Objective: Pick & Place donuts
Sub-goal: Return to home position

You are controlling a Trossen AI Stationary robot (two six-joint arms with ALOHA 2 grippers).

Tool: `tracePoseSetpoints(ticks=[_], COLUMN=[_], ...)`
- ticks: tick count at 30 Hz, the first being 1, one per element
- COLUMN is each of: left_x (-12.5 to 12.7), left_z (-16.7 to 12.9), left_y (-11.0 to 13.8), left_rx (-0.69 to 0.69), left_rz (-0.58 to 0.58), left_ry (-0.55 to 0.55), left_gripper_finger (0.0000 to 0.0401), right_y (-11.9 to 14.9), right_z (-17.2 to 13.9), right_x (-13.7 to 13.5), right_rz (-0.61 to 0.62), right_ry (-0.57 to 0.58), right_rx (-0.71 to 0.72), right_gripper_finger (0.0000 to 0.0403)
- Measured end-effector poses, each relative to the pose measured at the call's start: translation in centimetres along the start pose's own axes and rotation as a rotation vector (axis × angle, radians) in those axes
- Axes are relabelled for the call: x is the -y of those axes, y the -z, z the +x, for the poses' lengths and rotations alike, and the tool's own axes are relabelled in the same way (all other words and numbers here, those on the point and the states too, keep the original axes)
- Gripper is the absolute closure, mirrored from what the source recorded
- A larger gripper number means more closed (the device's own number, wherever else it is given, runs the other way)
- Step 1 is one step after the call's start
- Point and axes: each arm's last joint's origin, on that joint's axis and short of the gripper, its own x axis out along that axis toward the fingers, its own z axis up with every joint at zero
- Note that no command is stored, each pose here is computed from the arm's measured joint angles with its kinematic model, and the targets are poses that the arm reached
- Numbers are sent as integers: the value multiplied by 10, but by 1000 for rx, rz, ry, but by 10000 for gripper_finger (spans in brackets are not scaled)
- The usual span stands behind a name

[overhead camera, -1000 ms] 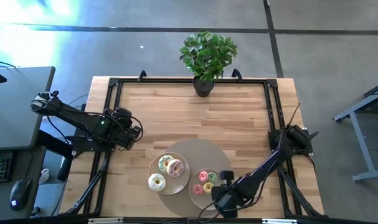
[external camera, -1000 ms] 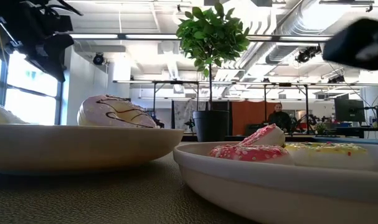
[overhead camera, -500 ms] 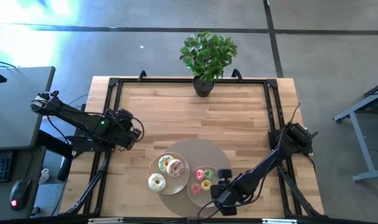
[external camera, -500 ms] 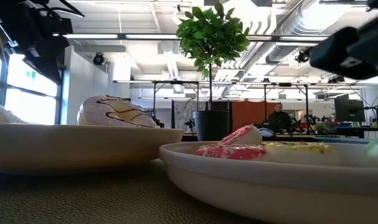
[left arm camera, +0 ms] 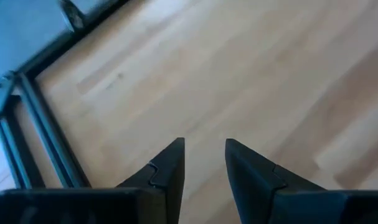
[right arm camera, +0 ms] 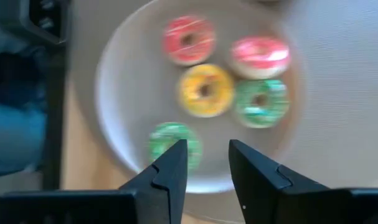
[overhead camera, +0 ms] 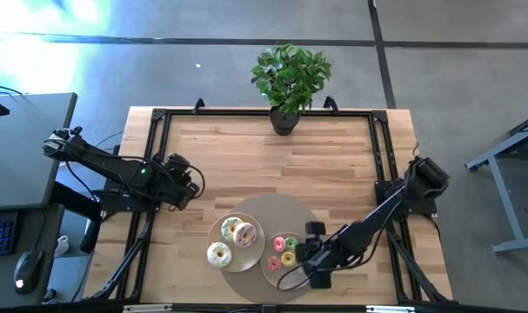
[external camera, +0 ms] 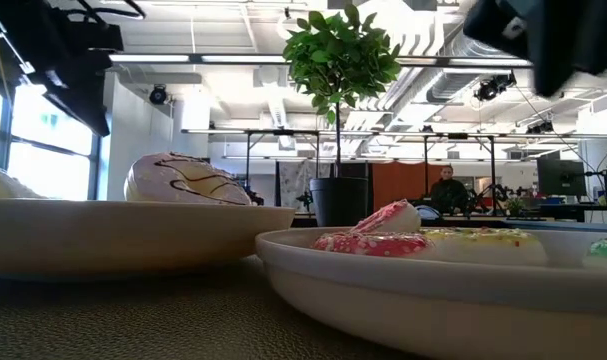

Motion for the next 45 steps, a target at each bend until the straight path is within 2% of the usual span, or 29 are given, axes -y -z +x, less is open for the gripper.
tracePoseSetpoints(ticks=[3,9,13,17,21,24,28,30,32,37,41,43,45], left_x=[2,0,-15,-38,-55,-61,-54,-50,-55,-79,-83,-77,-68], left_z=[-1,-3,-19,-37,-46,-47,-43,-37,-32,-29,-32,-31,-24], left_y=[0,-1,-11,-21,-22,-21,-13,-4,3,14,14,15,18], left_rx=[-30,-37,12,105,235,386,612,687,731,813,817,825,830], left_rz=[10,-7,-52,-74,-79,-72,20,63,43,-50,-19,26,66], left_ry=[26,45,55,141,286,426,743,862,881,843,861,911,912], left_gripper_finger=[288,288,288,288,288,288,288,288,288,288,288,288,288], right_y=[-2,-4,5,31,71,96,126,138,150,173,187,192,193], right_z=[-20,-82,-130,-157,-152,-144,-134,-132,-130,-131,-129,-124,-116], right_x=[14,47,69,93,115,128,142,148,153,168,175,177,176], right_rz=[-22,-182,-283,-220,-162,-179,-284,-325,-342,-308,-309,-310,-331], right_ry=[80,208,198,129,12,-45,-102,-150,-183,-204,-236,-238,-223], right_rx=[40,175,258,437,616,770,964,1061,1125,1221,1268,1275,1263], right_gripper_finger=[302,341,359,368,370,367,368,370,373,375,376,378,379])
